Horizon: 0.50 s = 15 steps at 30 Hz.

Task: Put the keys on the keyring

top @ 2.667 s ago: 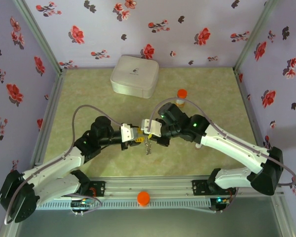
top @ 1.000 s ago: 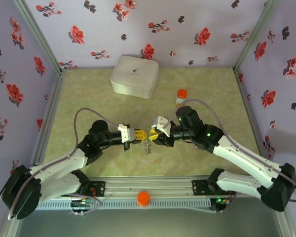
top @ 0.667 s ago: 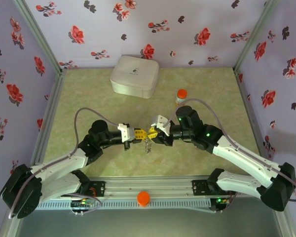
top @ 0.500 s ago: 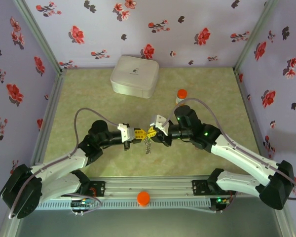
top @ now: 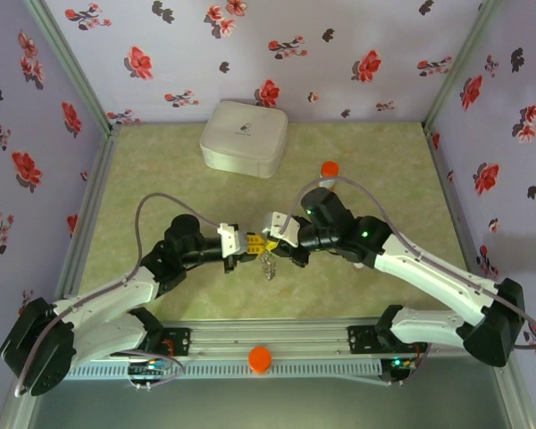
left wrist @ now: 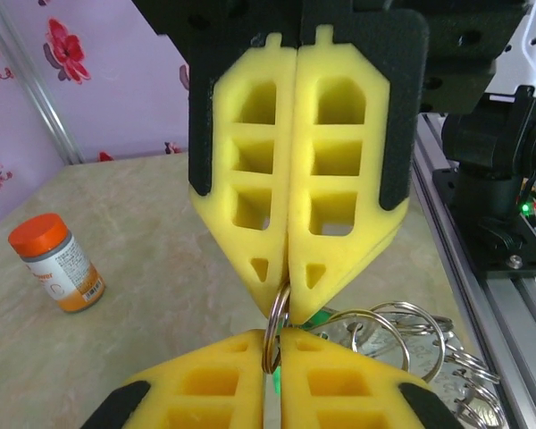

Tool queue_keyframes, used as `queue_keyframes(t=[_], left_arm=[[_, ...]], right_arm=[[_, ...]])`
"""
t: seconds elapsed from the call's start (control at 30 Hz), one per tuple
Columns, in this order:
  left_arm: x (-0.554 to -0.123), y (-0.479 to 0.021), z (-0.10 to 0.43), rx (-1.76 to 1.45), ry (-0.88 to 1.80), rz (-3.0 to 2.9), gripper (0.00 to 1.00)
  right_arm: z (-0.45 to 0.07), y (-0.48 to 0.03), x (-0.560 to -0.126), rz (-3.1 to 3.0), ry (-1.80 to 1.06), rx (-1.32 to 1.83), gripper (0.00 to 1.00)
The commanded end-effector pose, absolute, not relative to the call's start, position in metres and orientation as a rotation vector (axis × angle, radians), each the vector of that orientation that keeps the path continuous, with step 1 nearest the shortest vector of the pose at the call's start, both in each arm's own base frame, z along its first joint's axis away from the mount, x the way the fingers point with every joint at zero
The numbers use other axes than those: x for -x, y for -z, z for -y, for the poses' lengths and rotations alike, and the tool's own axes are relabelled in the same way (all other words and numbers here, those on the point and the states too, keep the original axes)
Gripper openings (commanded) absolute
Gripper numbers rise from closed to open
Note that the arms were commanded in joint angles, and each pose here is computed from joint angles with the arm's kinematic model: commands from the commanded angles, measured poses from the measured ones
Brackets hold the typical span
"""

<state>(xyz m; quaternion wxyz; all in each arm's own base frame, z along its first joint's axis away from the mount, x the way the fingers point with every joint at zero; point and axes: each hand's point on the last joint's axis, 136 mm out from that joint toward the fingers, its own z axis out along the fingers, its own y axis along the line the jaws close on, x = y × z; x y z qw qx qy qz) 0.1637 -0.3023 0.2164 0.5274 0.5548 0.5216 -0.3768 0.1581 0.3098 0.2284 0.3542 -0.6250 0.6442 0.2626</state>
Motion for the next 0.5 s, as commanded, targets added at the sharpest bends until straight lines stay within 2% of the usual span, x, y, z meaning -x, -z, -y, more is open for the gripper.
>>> queue_keyframes(t=[0.0, 0.13, 0.23, 0.33, 0.47], left_arm=[[-0.165, -0.218, 0.304, -1.358, 0.871, -1.253, 0.14], [-0.166, -0.220, 0.305, -1.361, 0.869, -1.246, 0.14], [-0.165, -0.222, 0.305, -1.366, 0.870, -1.238, 0.02], [-0.163, -0.224, 0.304, -1.369, 0.875, -1.225, 0.00], [-0.159, -0.229, 0.303, -1.335, 0.897, -1.191, 0.00]], right_arm=[[-0.307, -0.231, -0.159, -1.650, -0.549, 1.711, 0.00], [-0.310, -0.223, -0.163, -1.684, -0.501, 1.757, 0.00], [-0.315, -0.222, -0.163, -1.698, -0.508, 1.771, 0.00], [-0.321, -0.234, -0.161, -1.670, -0.576, 1.715, 0.00], [-0.316, -0.254, -0.163, -1.594, -0.637, 1.585, 0.19]])
